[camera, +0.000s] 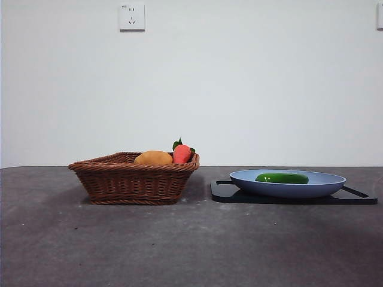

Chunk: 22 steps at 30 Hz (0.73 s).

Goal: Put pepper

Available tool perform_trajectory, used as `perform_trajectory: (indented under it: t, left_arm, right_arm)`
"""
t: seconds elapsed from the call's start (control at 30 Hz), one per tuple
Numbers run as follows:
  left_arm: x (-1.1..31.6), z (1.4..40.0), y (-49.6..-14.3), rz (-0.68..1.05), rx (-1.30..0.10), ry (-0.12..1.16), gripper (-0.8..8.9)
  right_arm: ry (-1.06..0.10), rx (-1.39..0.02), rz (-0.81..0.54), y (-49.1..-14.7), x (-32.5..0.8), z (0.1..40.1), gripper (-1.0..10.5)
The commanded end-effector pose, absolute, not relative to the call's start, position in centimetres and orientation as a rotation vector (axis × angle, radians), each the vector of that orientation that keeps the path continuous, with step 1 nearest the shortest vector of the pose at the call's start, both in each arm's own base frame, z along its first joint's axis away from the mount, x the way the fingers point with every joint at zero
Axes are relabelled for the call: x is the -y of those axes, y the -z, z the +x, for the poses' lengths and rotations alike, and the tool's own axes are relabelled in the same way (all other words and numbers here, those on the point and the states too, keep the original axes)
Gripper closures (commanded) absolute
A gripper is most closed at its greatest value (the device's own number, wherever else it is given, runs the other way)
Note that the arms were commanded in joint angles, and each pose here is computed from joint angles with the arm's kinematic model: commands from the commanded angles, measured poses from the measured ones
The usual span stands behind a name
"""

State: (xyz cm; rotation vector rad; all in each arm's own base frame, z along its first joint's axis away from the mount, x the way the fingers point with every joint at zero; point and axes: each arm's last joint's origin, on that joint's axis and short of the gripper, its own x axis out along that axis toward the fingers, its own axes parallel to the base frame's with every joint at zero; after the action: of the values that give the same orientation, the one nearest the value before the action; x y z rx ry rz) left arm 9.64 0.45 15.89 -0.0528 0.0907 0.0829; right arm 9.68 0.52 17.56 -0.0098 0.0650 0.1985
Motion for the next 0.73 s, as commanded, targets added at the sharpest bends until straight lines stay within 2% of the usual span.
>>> perform_trajectory:
  t: [0.03, 0.43, 0.73]
  left_arm:
    - [-0.5, 9.7, -15.6, -0.059, -0.09, -0.084, 8.05]
    - [-0.5, 9.7, -15.6, -0.059, -0.09, -0.084, 8.05]
    - [-0.5, 9.7, -15.6, -0.059, -0.09, -0.084, 8.05]
  right_arm:
    - [-0.191, -0.063, 0.026, -16.6, -0.5, 9.7, 9.4]
    - [-0.192, -0.141, 0.086, -15.3, -0.5, 9.6, 9.4]
    - [-0.191, -0.141, 0.088, -15.3, -0.5, 9.6, 9.4]
